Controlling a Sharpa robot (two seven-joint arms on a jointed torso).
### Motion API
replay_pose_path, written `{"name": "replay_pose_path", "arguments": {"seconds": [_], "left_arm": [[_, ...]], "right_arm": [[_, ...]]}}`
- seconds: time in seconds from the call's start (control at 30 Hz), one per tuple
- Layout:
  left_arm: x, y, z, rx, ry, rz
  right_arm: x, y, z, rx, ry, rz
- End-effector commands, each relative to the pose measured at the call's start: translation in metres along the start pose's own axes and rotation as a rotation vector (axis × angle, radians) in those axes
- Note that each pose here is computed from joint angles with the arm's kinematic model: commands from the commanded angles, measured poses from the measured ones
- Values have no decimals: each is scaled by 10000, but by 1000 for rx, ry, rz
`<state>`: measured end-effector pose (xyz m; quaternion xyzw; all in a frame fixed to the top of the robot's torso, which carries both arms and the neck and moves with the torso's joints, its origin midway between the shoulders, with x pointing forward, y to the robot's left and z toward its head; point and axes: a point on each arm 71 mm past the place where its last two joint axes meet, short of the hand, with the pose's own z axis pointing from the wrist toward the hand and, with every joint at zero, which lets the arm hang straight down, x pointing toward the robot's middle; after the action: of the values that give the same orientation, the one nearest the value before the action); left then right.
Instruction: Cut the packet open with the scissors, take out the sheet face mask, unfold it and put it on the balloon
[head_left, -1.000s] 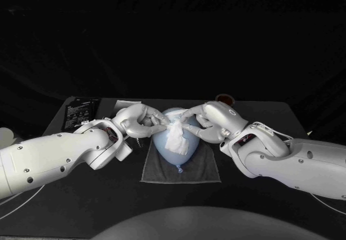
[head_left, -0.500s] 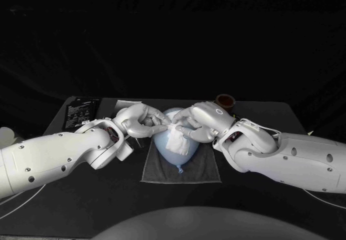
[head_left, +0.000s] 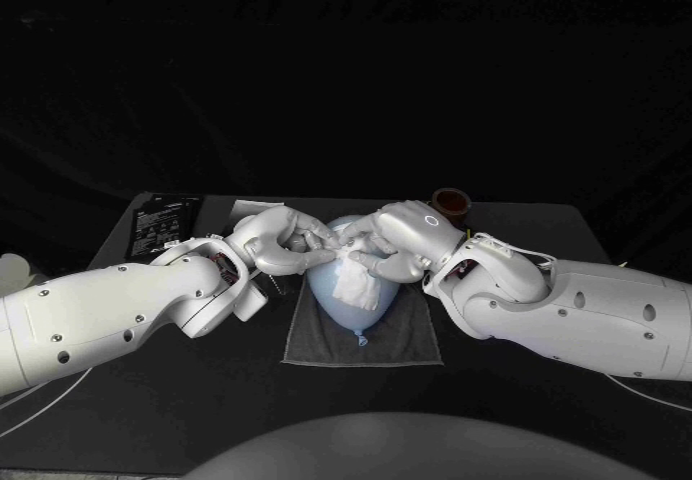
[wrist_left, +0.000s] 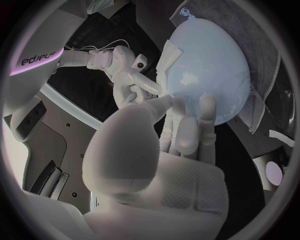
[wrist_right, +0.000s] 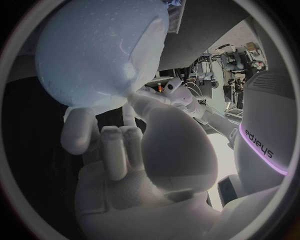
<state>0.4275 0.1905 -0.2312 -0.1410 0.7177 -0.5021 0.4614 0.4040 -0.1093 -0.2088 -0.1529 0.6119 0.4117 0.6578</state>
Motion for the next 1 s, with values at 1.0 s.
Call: {"name": "replay_pose_path", "arguments": {"seconds": [1.0], "left_arm": [[19, 3, 6, -7, 23, -10]], "right_arm": [[-48, -13, -33, -24, -5, -20]]}}
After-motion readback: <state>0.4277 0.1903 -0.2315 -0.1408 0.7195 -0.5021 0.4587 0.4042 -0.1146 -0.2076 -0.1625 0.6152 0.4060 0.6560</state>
